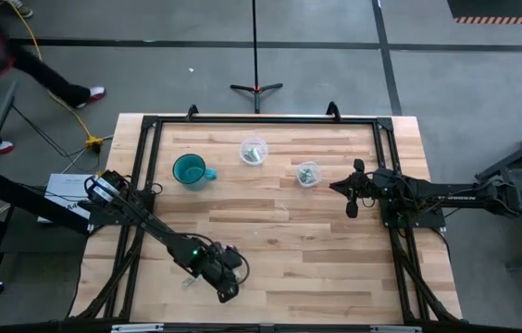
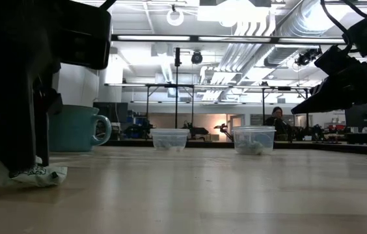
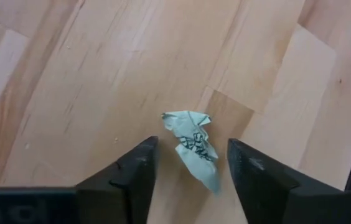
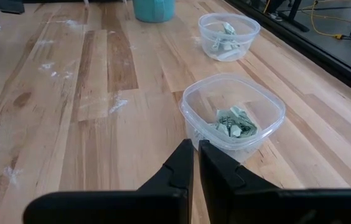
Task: Pick and place items into bin
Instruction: Put the stevia packet into the large transparent bin
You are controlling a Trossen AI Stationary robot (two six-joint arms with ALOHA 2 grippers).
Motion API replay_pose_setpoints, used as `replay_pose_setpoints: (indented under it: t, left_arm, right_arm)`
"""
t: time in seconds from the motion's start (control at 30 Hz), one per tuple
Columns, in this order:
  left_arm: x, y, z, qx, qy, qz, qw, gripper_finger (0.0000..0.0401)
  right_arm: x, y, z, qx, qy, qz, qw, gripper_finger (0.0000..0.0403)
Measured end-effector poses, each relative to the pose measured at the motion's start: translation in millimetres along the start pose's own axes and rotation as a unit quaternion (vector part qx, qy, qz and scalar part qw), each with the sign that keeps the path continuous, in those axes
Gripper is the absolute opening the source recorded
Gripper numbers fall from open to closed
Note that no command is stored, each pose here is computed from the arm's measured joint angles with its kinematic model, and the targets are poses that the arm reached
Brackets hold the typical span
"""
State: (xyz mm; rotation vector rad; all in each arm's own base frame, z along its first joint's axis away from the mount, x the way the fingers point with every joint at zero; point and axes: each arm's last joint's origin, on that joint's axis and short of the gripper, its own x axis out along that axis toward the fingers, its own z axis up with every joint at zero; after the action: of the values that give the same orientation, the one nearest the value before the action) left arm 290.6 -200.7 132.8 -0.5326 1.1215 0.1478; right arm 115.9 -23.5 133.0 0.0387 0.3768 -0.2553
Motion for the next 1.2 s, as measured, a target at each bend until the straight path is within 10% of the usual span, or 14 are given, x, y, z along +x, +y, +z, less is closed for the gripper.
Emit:
replay_pose_setpoints:
  t: [0.4,0.6,1.2]
  left_arm:
    - [2,1,2,0.06,0.018,-0.016,0.998,0.0025]
    - [0,19,31,0.106,-0.022,0.015,0.994,0.0041]
    - [-65,205,197,0.245,-0.17,0.198,0.934,0.0024]
  right_arm:
    - [0,0,0,-0.005,0.0,0.0,1.0,0.0017]
    - [0,0,0,-0.013,0.0,-0.005,1.0,0.0016]
    - [0,-1,1,-0.009,-0.003,-0.013,1.0,0.0017]
